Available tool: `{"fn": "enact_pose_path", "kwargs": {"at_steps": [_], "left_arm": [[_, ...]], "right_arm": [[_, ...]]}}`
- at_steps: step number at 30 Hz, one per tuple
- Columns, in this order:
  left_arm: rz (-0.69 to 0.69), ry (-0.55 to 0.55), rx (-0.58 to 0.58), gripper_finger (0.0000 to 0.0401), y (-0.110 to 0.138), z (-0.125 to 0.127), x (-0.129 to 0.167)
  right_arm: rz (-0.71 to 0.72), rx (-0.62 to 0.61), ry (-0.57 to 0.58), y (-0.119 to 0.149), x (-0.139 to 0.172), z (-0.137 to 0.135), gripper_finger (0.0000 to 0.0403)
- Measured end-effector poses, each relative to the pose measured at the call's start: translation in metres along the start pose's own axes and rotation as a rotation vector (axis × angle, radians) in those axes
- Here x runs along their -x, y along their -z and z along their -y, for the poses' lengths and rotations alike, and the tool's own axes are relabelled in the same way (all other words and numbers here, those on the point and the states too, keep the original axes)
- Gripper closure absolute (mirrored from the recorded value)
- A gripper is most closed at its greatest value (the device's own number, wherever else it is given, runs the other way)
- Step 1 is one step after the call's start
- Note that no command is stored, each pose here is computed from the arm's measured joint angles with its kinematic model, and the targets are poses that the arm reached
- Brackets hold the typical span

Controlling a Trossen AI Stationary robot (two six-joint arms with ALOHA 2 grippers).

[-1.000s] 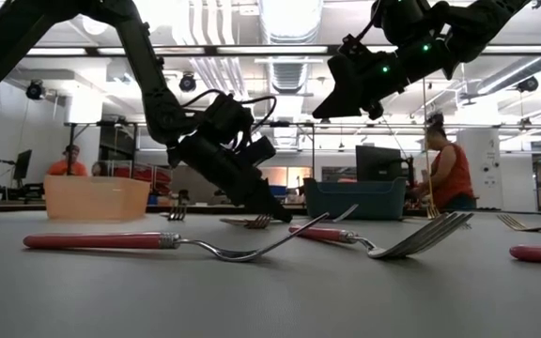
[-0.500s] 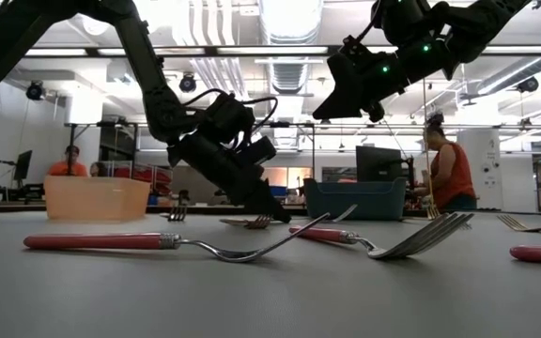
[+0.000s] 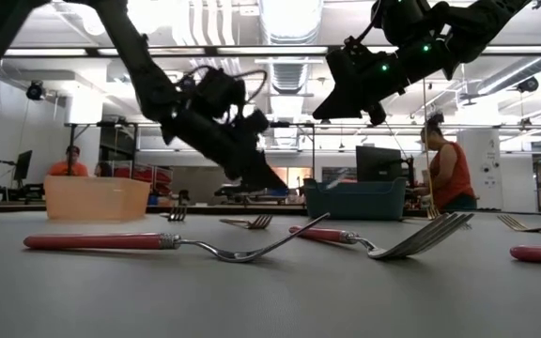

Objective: Sort silverware by color (type)
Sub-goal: Put the orange fork into the blue bin

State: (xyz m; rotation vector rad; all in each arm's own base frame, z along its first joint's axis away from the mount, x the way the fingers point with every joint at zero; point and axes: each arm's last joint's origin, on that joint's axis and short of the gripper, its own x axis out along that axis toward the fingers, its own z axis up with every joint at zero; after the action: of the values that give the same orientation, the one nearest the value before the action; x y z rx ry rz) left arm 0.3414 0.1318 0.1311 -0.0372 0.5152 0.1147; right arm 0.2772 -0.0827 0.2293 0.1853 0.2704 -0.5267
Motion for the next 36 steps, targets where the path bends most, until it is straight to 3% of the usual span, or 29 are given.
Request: {"fn": "enact_pose_path", "kwargs": {"at_steps": [4, 10, 14, 18, 22, 26, 36], "left_arm": [[0.043, -0.070, -0.027, 0.0400, -0.010, 0.002, 0.021], [0.076, -0.266, -0.032, 0.0401, -0.015, 0.005, 0.058], [0.118, -0.408, -0.027, 0.0401, -0.022, 0.006, 0.083], [0.193, -0.431, -0.021, 0.0401, -0.034, 0.009, 0.101], [0.227, -0.432, -0.014, 0.0401, -0.042, 0.010, 0.108], [0.246, -0.425, -0.004, 0.0401, -0.048, 0.011, 0.108], [0.260, -0.382, -0.005, 0.0401, -0.059, 0.021, 0.095]], "right_arm": [[0.001, -0.002, 0.000, 0.000, 0.000, 0.000, 0.0394], [0.013, -0.062, -0.002, -0.001, 0.000, 0.000, 0.0394], [0.039, -0.239, 0.022, -0.004, 0.000, 0.002, 0.0394], [0.066, -0.499, 0.074, -0.005, -0.002, 0.010, 0.0394], [0.091, -0.546, 0.064, -0.008, -0.002, 0.011, 0.0384], [0.146, -0.564, 0.027, -0.014, -0.001, 0.009, 0.0350], [0.233, -0.579, 0.018, -0.022, 0.000, 0.010, 0.0216]]}}
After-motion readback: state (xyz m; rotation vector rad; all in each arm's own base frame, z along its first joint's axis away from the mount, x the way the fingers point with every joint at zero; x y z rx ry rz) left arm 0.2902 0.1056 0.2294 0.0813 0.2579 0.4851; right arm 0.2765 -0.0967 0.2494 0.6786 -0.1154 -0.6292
